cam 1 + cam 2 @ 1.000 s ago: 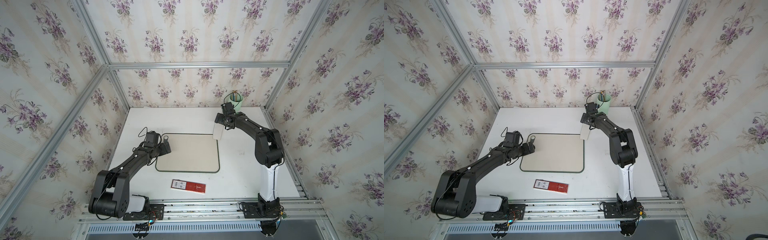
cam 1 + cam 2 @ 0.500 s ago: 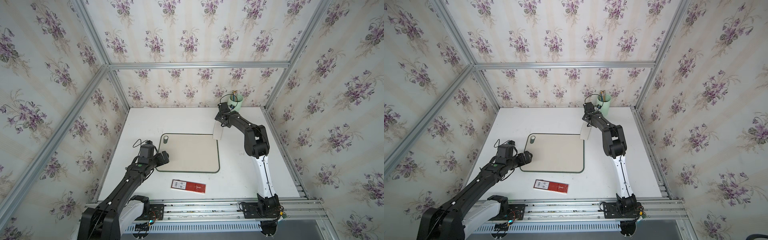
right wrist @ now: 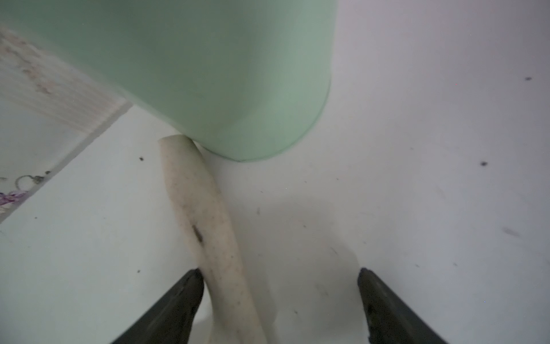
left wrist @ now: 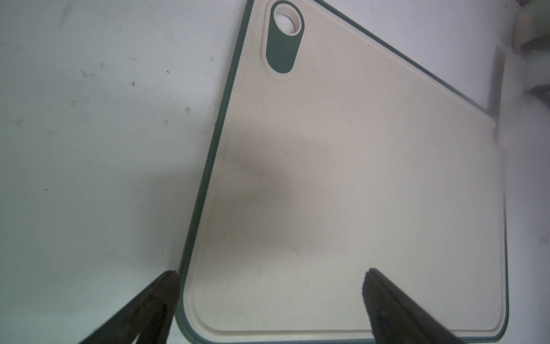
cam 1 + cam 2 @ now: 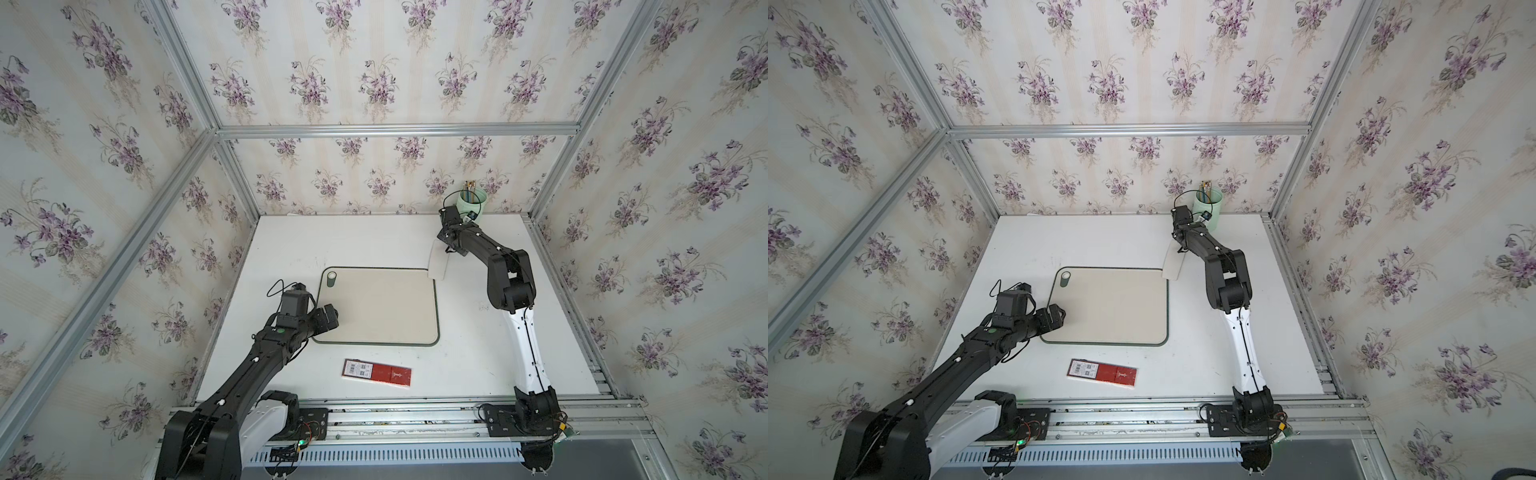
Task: Align the knife with the edge of the cutting board
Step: Adjust the knife at the center of the board.
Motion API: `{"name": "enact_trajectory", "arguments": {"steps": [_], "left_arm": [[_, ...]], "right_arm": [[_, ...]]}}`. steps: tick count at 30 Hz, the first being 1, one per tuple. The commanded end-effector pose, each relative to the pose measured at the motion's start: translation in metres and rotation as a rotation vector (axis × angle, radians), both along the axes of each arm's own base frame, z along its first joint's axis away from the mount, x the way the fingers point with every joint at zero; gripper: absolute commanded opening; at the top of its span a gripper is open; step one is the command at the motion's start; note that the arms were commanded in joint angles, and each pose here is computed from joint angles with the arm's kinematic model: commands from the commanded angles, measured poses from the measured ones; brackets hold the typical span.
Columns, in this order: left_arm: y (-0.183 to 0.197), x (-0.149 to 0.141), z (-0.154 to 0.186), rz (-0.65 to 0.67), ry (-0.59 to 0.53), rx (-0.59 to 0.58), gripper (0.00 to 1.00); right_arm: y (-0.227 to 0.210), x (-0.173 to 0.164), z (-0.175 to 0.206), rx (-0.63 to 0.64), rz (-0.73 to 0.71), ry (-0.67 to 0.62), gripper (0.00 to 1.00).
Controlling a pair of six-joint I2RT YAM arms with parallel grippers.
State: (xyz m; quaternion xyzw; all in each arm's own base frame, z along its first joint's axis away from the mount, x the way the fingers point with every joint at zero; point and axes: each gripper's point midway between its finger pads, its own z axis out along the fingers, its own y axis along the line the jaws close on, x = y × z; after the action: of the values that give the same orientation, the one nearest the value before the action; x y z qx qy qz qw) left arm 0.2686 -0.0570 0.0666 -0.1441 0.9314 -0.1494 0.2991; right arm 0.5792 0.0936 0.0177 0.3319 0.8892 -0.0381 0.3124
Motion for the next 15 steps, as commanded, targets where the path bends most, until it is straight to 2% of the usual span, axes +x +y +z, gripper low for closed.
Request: {"name": "enact_trajectory", "arguments": {"steps": [1,10,15], "left_arm": [[-0.002,0.003,0.004,-0.008,-0.021,-0.008,1.00],[-0.002,0.003,0.003,-0.006,-0.027,-0.012,0.99],[-0.002,0.003,0.003,-0.007,-0.030,-0.014,0.99]], "right_arm": [[-0.021,-0.057,-0.017,-0.042,-0.054,0.157,0.85],[-0.043,-0.149,0.009,0.044,-0.063,0.107,0.86],[-0.053,-0.183,0.019,0.140,-0.052,0.078,0.86]]}}
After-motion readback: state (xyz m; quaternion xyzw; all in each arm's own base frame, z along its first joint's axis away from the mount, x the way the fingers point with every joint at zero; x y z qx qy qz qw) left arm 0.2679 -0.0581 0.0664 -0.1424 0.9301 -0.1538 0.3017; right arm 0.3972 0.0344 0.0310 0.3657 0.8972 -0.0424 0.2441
